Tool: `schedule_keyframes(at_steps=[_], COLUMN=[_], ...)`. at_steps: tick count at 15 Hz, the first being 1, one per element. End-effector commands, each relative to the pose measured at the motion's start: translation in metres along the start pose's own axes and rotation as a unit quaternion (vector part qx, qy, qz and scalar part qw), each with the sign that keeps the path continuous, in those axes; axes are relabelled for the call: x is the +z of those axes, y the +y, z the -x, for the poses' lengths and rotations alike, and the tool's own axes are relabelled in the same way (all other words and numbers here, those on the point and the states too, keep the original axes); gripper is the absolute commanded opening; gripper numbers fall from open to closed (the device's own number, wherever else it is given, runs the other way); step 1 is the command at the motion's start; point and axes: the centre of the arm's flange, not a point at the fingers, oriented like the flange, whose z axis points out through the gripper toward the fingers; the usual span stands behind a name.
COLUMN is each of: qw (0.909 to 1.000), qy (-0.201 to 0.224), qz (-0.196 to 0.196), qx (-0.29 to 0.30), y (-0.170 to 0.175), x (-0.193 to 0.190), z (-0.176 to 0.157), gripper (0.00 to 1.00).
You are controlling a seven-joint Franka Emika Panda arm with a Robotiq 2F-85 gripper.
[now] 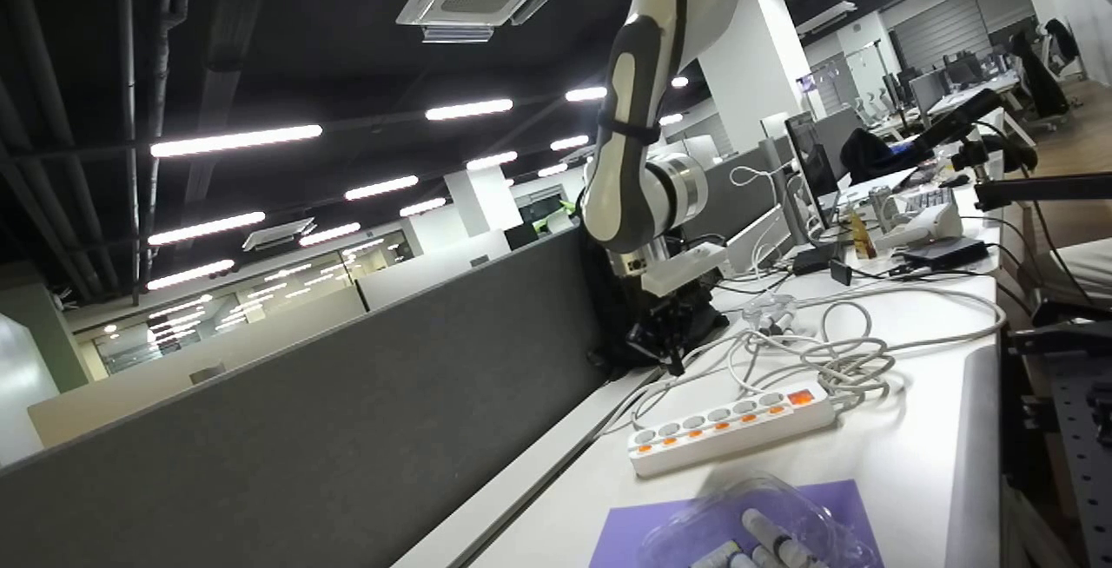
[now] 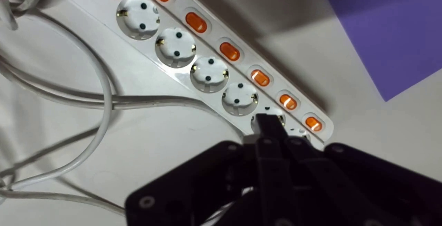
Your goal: Turn on the switch in the middle of the adapter
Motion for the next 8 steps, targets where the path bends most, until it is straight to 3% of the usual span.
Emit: schedule_keyframes(at_steps=[1, 8], qw=[1.0, 0.9998], qy=[0.005, -0.013], qz=[0.0, -0.008], qx=[-0.002, 0.014], y=[-0.005, 0.003], x=[0.024, 0.066], z=[-0.006, 0.015], gripper=[0.0, 0.0])
